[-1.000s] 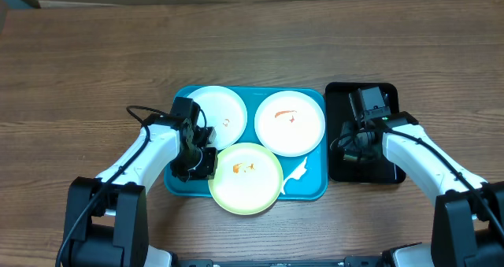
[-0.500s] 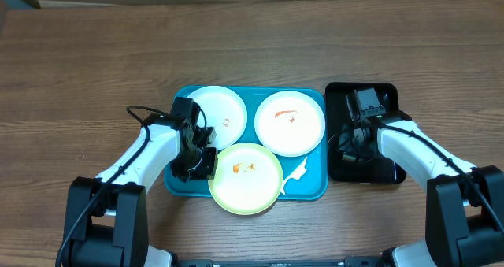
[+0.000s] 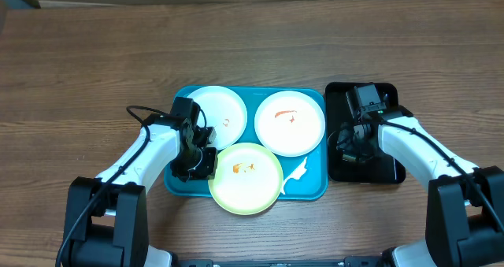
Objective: Clean dirty plates on tray and stack at the side
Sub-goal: 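Lower right gripper into the black tray over the green sponge, then grasp the green sponge with the right gripper and lift it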
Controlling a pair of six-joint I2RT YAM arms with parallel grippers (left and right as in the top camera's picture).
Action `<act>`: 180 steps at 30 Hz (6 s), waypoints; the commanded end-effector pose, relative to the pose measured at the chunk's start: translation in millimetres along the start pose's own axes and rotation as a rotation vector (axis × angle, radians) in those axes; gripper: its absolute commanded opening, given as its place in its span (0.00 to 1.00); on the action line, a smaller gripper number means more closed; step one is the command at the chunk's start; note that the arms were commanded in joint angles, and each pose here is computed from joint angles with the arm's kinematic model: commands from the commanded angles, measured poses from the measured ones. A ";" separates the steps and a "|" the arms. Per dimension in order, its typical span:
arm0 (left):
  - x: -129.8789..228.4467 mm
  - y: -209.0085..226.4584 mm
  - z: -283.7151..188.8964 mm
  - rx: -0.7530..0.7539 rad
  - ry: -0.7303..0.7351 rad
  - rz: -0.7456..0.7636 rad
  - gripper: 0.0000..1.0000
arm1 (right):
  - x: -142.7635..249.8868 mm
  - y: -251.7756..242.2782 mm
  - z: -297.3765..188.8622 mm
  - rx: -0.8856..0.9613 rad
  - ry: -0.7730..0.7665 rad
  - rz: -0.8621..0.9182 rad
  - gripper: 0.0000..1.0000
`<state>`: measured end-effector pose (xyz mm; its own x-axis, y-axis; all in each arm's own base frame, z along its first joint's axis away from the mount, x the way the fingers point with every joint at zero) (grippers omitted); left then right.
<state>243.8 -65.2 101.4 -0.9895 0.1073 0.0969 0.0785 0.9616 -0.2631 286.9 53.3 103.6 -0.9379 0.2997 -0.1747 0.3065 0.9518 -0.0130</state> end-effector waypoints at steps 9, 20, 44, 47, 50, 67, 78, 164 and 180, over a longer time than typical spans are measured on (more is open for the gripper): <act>-2.4 -2.3 -0.5 0.011 -0.003 0.014 0.15 | -14.5 -2.0 -12.8 -0.039 -0.042 0.041 0.56; -2.3 -2.4 -0.5 0.011 -0.003 0.013 0.16 | -10.8 0.7 -12.8 -0.076 -0.007 0.039 0.39; -2.4 -2.5 -0.4 0.012 -0.003 0.013 0.17 | -8.8 -0.3 -12.0 -0.071 0.003 0.037 0.38; -2.3 -2.3 -0.5 0.011 -0.003 0.013 0.17 | -10.0 0.3 -13.1 -0.074 -0.001 0.037 0.40; -2.3 -2.3 -0.5 0.011 -0.003 0.013 0.17 | -13.3 1.2 -20.5 -0.069 0.007 0.037 0.41; -2.4 -2.4 -0.5 0.011 -0.003 0.013 0.18 | -17.1 3.7 -22.4 -0.080 -0.012 0.037 0.49; -2.5 -2.3 -0.5 0.011 -0.004 0.013 0.20 | -8.0 0.2 -10.3 -0.074 0.000 0.044 0.50; -1.2 -2.2 -0.5 0.011 0.005 0.011 0.24 | 12.6 -9.9 6.7 -0.033 0.055 0.078 0.07; -1.2 -2.3 -0.5 0.011 0.004 0.011 0.24 | 19.0 -12.4 14.6 -0.033 0.056 0.078 0.04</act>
<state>243.2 -65.1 101.4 -0.9891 0.1072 0.1011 0.0774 0.9618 -0.2627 278.3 48.5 95.9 -0.9177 0.3695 -0.1461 0.3667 0.9292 0.0462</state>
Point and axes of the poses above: each gripper's point midway between its finger pads, its own z axis out along the fingers, its own y axis along the line the jaws close on, x = y × z, the point moved 9 cm from there along -z, back along the fingers, and after that the axes turned 3 degrees about z, right-handed, at the moved point
